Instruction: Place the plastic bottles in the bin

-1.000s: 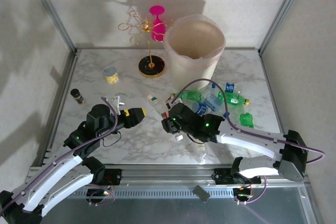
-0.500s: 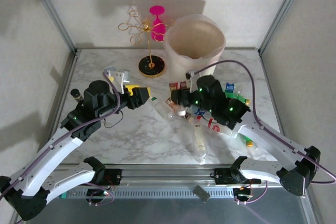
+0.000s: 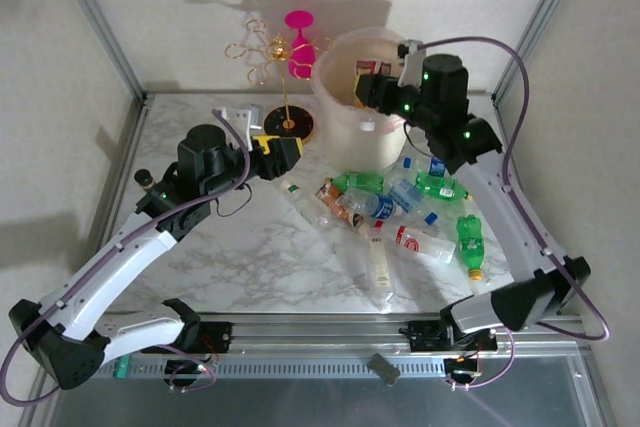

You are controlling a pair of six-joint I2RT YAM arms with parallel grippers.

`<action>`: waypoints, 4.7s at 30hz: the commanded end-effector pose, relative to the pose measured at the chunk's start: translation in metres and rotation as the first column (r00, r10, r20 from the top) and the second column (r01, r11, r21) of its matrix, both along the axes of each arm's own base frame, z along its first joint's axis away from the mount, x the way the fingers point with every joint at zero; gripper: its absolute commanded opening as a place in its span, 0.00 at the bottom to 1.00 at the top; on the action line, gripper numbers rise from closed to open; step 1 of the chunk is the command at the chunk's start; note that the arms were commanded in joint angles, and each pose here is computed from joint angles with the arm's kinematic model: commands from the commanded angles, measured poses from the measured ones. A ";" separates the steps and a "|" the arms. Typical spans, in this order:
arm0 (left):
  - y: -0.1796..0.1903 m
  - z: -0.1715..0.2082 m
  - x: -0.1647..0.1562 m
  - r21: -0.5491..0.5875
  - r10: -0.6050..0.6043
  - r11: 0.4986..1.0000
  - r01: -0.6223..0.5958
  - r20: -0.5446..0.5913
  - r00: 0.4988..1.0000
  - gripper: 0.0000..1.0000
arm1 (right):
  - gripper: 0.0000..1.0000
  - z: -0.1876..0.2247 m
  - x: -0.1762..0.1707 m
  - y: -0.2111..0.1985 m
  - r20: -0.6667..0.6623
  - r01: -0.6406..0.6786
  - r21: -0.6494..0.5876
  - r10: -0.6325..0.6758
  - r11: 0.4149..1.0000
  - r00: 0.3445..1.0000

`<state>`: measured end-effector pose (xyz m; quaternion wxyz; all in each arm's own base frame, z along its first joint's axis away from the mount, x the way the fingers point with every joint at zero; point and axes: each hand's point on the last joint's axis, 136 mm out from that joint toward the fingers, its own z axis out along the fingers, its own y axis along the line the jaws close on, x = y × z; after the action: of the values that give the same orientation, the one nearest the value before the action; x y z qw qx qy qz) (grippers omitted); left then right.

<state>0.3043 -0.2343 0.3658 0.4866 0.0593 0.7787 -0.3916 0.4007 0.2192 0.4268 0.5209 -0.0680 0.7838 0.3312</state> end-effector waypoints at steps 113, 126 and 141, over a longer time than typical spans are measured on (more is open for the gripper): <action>0.004 -0.345 0.046 0.366 0.521 0.825 -0.430 -0.788 0.328 0.78 | 0.74 -0.142 -0.158 -0.074 -0.070 0.168 -0.244 -0.190 0.955 0.979; 0.022 -0.318 0.034 0.370 0.543 0.819 -0.438 -0.745 0.387 0.55 | 0.73 -0.132 -0.156 -0.065 -0.083 0.145 -0.206 -0.165 0.968 0.983; 0.029 -0.209 0.024 0.160 0.399 0.910 -0.382 -0.587 0.705 0.56 | 0.74 -0.132 -0.174 -0.016 -0.149 -0.109 -0.069 0.098 0.992 0.984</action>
<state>0.3279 -0.2073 0.1318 0.2388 -0.2640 0.9000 -0.2514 0.2359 0.1758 0.2825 0.4575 -0.0669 0.8460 0.2655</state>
